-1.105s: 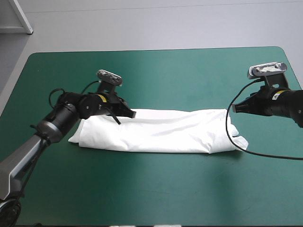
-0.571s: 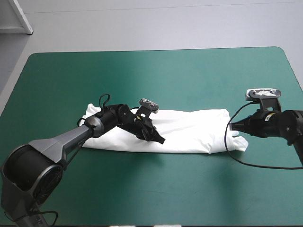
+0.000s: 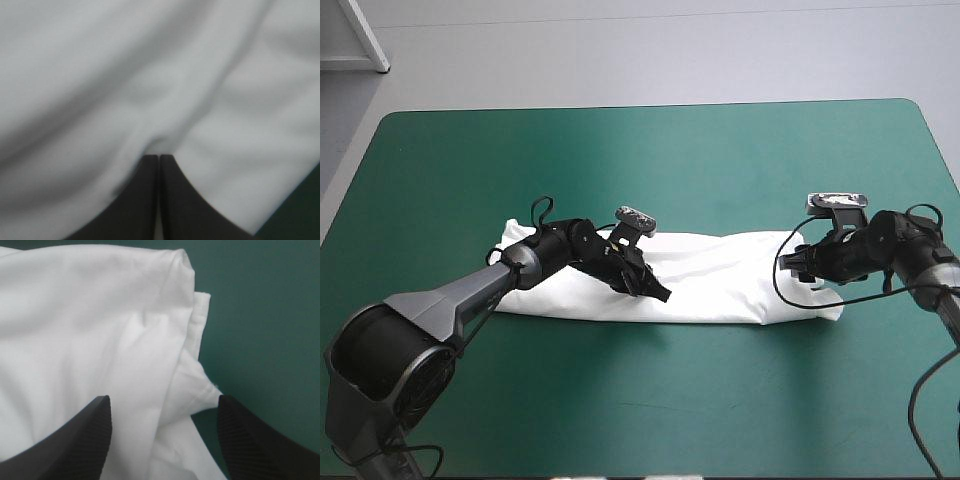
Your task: Fold the cloth
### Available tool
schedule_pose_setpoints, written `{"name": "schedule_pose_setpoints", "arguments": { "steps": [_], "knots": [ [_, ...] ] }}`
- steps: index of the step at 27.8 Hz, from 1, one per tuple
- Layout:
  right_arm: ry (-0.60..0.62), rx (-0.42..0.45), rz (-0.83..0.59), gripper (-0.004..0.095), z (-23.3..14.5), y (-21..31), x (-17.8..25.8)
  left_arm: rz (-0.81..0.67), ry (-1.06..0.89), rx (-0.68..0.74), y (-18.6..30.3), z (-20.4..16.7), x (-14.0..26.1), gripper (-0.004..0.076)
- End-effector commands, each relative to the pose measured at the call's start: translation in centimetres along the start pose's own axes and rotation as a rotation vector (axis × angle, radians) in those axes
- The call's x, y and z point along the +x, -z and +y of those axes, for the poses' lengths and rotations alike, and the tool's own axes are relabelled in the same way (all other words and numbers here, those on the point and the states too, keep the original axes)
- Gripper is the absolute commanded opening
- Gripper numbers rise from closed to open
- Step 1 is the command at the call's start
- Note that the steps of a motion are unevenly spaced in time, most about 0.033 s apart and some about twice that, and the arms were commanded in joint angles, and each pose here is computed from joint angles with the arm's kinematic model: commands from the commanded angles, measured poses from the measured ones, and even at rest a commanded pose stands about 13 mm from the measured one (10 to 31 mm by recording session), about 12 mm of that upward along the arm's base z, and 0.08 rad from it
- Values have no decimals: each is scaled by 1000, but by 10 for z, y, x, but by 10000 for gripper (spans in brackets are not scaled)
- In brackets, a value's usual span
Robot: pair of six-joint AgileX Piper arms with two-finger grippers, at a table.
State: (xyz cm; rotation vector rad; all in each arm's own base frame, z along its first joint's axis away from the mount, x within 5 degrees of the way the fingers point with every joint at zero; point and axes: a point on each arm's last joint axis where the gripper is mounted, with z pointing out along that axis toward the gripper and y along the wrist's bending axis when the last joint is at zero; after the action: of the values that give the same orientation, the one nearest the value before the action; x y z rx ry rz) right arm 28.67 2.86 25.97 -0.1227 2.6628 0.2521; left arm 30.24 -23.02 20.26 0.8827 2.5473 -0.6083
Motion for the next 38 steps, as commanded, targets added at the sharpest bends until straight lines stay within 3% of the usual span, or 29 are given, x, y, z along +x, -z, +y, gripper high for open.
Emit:
{"name": "schedule_pose_setpoints", "arguments": {
  "steps": [1,5,10,14,16,22,33,38],
  "knots": [
    [11,13,-80,594,-4,-3,-13,-30,-25,20,12,-8,-7,19],
    [16,-7,19,560,-8,-33,-10,-34,-28,18,12,-8,-7,19],
    [51,-28,99,429,-9,-49,-4,-45,-28,12,12,-7,-8,19],
    [46,-108,174,137,-3,-57,2,-49,-28,10,12,-7,-9,19],
    [46,-125,195,37,-2,-59,4,-51,-28,9,12,-7,-9,19],
    [122,-124,238,24,-2,-49,-1,-39,-53,-10,12,-5,-8,19],
    [190,-239,-70,10,30,57,-55,-45,-42,-16,12,-5,-8,19],
    [204,-376,-169,9,48,92,-68,-46,-39,-14,12,-5,-8,19]
  ]
}}
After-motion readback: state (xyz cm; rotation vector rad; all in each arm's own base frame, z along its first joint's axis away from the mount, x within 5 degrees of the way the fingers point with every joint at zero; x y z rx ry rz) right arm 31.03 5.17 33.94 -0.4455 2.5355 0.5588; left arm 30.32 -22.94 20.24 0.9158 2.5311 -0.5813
